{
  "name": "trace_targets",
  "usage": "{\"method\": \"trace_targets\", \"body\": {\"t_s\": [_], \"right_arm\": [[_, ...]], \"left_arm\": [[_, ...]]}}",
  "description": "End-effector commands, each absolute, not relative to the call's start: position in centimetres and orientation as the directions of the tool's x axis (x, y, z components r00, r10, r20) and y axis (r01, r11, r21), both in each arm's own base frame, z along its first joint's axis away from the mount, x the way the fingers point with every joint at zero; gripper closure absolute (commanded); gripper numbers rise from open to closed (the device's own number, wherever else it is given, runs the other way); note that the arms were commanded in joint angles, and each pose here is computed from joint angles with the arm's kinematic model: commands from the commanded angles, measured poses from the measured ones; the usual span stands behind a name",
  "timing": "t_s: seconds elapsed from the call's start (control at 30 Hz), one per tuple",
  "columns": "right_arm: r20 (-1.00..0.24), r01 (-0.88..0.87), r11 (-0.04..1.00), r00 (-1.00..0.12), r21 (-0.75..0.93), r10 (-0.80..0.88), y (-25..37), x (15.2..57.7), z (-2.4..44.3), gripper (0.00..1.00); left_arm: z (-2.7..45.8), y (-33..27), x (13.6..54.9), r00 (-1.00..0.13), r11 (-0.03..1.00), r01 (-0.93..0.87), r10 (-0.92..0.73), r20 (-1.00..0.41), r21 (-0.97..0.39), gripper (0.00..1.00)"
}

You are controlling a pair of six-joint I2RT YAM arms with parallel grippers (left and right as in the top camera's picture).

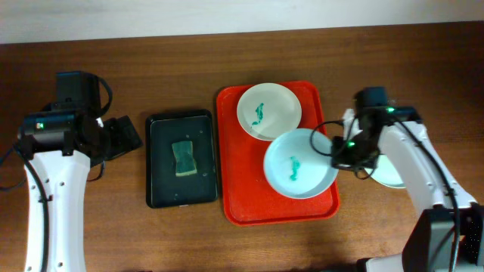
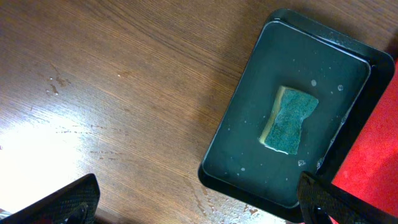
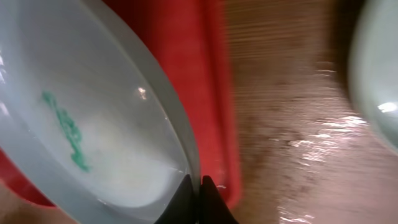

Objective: Clean dirty plates on tray and stack at the side
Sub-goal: 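Grasp the light-blue plate rim with the right gripper and pull it down, then grasp the sponge again with the left gripper and lift it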

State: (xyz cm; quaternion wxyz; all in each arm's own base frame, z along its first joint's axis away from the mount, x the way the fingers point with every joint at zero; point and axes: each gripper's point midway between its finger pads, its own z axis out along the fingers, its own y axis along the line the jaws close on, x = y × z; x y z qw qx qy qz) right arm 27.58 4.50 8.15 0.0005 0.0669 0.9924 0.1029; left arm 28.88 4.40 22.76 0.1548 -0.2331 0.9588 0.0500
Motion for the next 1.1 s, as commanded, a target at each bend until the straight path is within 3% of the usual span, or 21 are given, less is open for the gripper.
{"method": "trace_targets", "body": {"t_s": [0.0,0.2,0.3,0.37,0.57,0.63,0.83,1.07], "right_arm": [[0.088,0.234,0.950,-0.972,0.209,0.220,8.2,26.1,6.3,0.96],[0.029,0.395,0.905,-0.918,0.158,0.396,9.7,26.0,2.4,0.96],[0.007,0.374,0.907,-0.925,0.194,0.380,10.2,27.0,3.2,0.64],[-0.032,0.299,0.929,-0.949,0.216,0.313,10.5,27.8,5.0,0.59],[-0.309,-0.044,0.973,-0.951,0.225,0.029,11.0,31.0,15.0,0.57],[-0.355,-0.080,0.971,-0.935,0.224,0.005,10.9,30.9,17.3,0.57],[-0.354,-0.079,0.971,-0.935,0.225,0.006,10.6,29.5,18.4,0.57],[-0.328,-0.072,0.973,-0.945,0.219,0.004,10.4,29.1,18.0,0.57]], "left_arm": [[23.3,4.8,28.9,-0.837,0.884,-0.466,-0.430,-0.339,0.031,0.01],[23.3,4.8,28.9,-0.837,0.884,-0.466,-0.430,-0.339,0.031,0.01],[23.3,4.8,28.9,-0.837,0.884,-0.466,-0.430,-0.339,0.031,0.01],[23.3,4.8,28.9,-0.837,0.884,-0.466,-0.430,-0.339,0.031,0.01],[23.8,4.6,30.6,-0.805,0.880,-0.475,-0.442,-0.395,-0.017,0.01],[23.9,4.4,30.8,-0.801,0.879,-0.476,-0.449,-0.396,-0.034,0.01],[23.0,0.1,31.8,-0.856,0.907,-0.365,-0.416,-0.307,-0.211,0.01],[18.8,-3.1,31.6,-0.946,0.959,-0.260,-0.277,-0.170,-0.114,0.01]]}}
